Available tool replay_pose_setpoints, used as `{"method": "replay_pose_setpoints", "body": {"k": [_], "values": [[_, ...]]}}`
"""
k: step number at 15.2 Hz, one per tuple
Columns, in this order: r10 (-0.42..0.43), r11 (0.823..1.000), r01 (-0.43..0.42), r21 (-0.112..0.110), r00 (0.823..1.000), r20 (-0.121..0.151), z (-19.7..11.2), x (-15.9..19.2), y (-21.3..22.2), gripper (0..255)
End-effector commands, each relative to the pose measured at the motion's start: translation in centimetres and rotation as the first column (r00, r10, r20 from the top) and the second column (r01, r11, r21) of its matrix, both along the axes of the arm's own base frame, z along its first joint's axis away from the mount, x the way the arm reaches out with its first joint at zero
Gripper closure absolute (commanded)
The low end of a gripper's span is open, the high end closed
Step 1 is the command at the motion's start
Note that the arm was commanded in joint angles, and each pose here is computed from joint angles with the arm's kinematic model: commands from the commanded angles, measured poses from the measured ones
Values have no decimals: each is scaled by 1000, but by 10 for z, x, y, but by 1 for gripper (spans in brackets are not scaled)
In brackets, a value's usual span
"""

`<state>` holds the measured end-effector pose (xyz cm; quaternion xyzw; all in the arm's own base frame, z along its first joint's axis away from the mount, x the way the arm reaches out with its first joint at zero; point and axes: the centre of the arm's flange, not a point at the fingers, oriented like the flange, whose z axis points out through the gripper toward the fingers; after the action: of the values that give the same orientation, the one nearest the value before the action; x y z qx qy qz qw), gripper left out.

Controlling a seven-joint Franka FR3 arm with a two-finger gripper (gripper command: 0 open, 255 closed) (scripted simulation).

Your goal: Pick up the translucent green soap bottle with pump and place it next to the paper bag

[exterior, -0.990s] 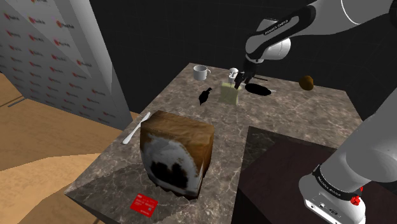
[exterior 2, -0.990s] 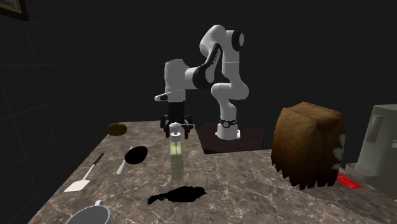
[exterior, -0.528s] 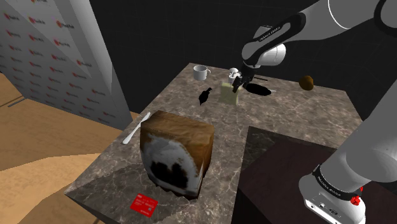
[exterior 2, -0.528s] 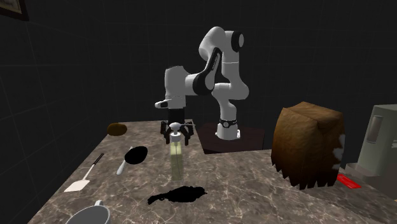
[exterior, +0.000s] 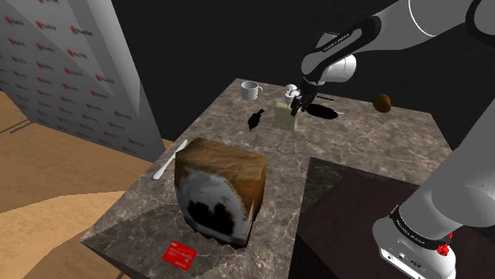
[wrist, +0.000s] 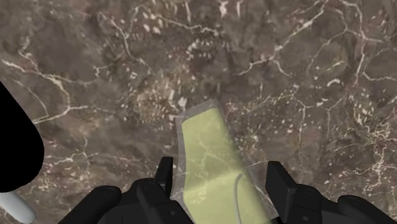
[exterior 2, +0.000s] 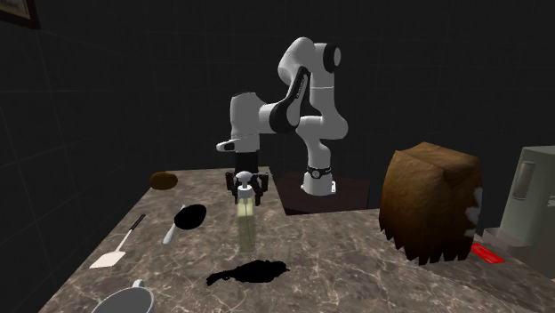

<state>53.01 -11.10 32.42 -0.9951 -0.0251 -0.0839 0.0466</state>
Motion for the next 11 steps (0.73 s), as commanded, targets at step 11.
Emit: {"method": "replay_pose_setpoints", "body": {"k": [11], "values": [[1,1000,-1,0,1000,-1,21,0,0,255]]}}
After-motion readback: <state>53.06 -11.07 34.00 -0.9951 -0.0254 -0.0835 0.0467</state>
